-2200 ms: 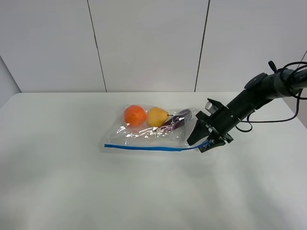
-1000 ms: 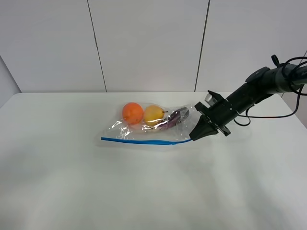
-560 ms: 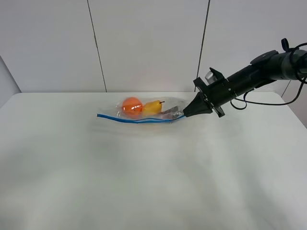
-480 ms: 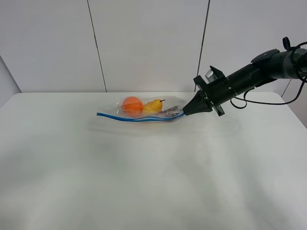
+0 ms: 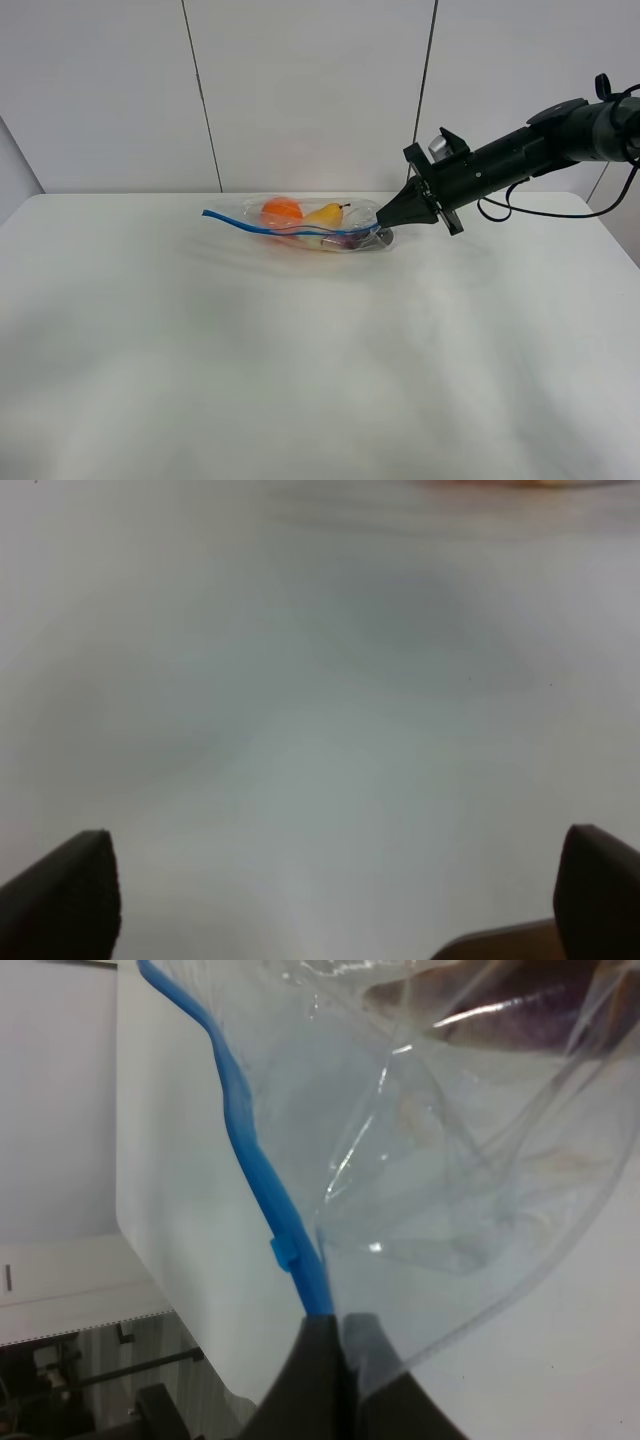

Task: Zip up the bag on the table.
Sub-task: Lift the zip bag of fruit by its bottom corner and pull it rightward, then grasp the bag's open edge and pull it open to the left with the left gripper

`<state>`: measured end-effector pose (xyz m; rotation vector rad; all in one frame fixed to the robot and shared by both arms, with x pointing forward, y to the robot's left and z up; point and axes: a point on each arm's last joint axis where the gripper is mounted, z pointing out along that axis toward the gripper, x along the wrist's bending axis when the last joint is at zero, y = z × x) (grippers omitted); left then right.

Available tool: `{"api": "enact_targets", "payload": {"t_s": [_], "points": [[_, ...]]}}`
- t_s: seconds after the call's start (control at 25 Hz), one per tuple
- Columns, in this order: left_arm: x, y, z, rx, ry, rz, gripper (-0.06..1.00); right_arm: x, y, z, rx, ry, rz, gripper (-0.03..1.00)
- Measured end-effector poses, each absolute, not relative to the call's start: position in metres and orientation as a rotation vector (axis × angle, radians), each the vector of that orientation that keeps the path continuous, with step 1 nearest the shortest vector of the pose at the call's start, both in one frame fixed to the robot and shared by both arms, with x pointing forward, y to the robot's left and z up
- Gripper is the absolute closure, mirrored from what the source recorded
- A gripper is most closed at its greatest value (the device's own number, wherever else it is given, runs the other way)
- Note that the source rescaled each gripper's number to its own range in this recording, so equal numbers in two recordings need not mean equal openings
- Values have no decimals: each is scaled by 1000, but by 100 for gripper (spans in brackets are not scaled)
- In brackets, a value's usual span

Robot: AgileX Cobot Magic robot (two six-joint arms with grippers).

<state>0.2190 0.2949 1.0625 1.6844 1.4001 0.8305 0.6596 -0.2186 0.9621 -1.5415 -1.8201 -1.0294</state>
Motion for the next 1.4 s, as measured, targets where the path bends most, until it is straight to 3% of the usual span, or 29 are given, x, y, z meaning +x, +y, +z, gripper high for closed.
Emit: {"api": "enact_targets", "payload": {"t_s": [0.96, 1.16, 1.4], "points": [[219, 295, 1063, 1681, 1399, 842, -6, 659, -219, 961, -1549, -1825, -1012, 96], [223, 296, 1088, 1603, 1339, 907, -6, 659, -219, 961, -1550, -1824, -1011, 96], [276, 292, 1128, 1705, 1286, 959, -6, 659, -219, 961, -1552, -1822, -1009, 96]]}}
